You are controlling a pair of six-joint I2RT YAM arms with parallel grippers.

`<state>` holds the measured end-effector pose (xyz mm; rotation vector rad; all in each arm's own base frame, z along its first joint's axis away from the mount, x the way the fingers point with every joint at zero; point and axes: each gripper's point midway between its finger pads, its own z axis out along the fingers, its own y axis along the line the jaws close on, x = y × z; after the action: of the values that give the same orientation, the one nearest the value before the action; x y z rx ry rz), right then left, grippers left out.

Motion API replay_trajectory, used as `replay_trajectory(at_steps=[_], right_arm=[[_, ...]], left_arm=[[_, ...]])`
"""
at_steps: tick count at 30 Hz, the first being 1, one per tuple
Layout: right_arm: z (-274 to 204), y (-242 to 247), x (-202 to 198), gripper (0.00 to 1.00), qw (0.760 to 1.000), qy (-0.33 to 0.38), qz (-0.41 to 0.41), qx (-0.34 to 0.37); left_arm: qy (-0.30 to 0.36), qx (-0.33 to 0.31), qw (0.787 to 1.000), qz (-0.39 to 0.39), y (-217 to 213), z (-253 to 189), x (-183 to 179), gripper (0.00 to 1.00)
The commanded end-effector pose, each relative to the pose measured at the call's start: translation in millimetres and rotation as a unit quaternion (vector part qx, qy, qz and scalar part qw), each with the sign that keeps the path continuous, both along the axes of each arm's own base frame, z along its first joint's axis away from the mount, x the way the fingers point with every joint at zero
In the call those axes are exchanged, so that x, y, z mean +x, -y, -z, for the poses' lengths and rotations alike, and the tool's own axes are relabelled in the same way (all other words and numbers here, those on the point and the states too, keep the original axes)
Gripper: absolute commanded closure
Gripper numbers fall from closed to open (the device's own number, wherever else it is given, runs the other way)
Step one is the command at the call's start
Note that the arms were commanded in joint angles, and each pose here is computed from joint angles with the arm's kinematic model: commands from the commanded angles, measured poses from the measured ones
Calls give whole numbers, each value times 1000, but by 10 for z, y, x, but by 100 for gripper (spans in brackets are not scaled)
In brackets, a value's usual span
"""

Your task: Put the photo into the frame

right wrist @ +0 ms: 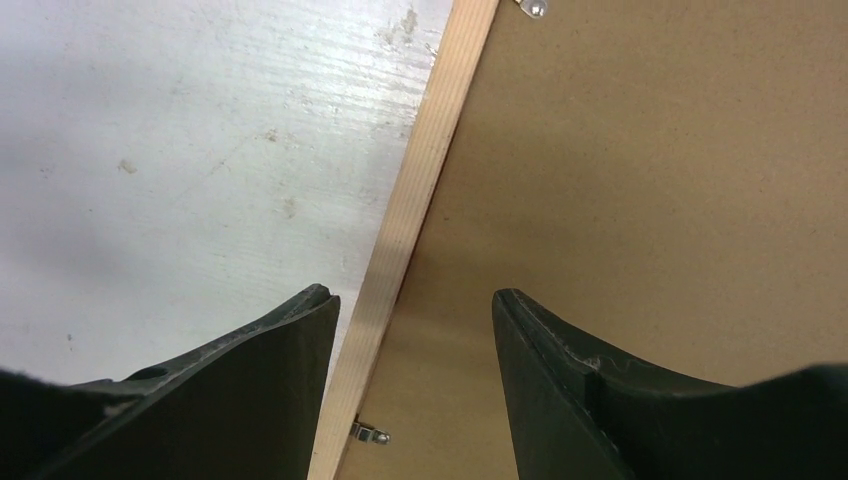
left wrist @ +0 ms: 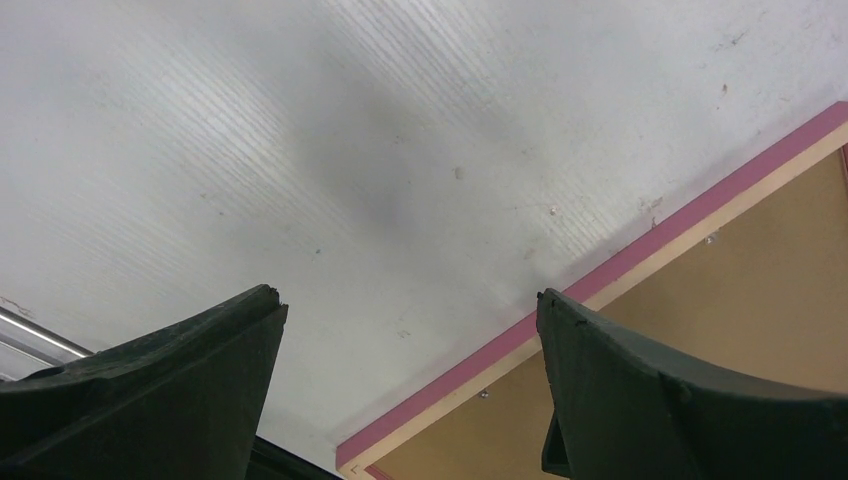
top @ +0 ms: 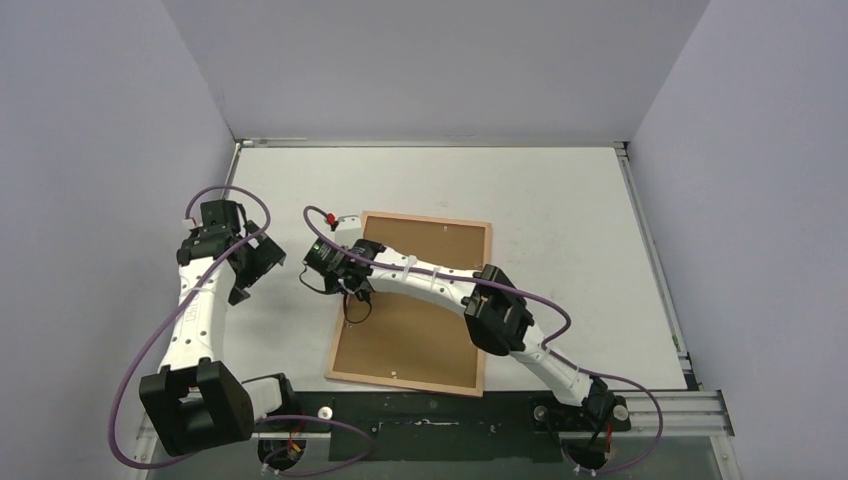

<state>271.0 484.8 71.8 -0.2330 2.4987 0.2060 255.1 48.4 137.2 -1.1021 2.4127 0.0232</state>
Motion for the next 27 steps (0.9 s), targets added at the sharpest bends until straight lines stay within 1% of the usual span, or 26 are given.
replay_trajectory(at_steps=[1, 3, 8, 13, 17, 19, 23, 27], right_arm=[[-23, -190, 47, 41, 999, 30, -18, 6], [27, -226, 39, 41, 999, 35, -23, 3], [125, -328, 11, 42, 999, 39, -30, 6], [189, -257, 34, 44, 998, 51, -26, -20], [243, -187, 63, 53, 996, 72, -34, -51], [265, -155, 68, 62, 994, 76, -39, -65], [207, -78, 96, 76, 991, 90, -48, -88], [119, 12, 101, 86, 986, 103, -72, -110]], left_arm=[[3, 3, 999, -40, -99, 35, 5, 3], [-10, 4, 998, -62, -151, 76, -49, 3], [-32, 2, 996, -78, -164, 148, -126, 3], [-38, -11, 996, -84, -154, 240, -150, 3], [-37, -15, 996, -83, -147, 256, -147, 3], [-37, -11, 996, -84, -167, 248, -146, 3], [-37, -14, 996, -82, -158, 265, -135, 3], [-34, -22, 996, -76, -133, 295, -118, 3]])
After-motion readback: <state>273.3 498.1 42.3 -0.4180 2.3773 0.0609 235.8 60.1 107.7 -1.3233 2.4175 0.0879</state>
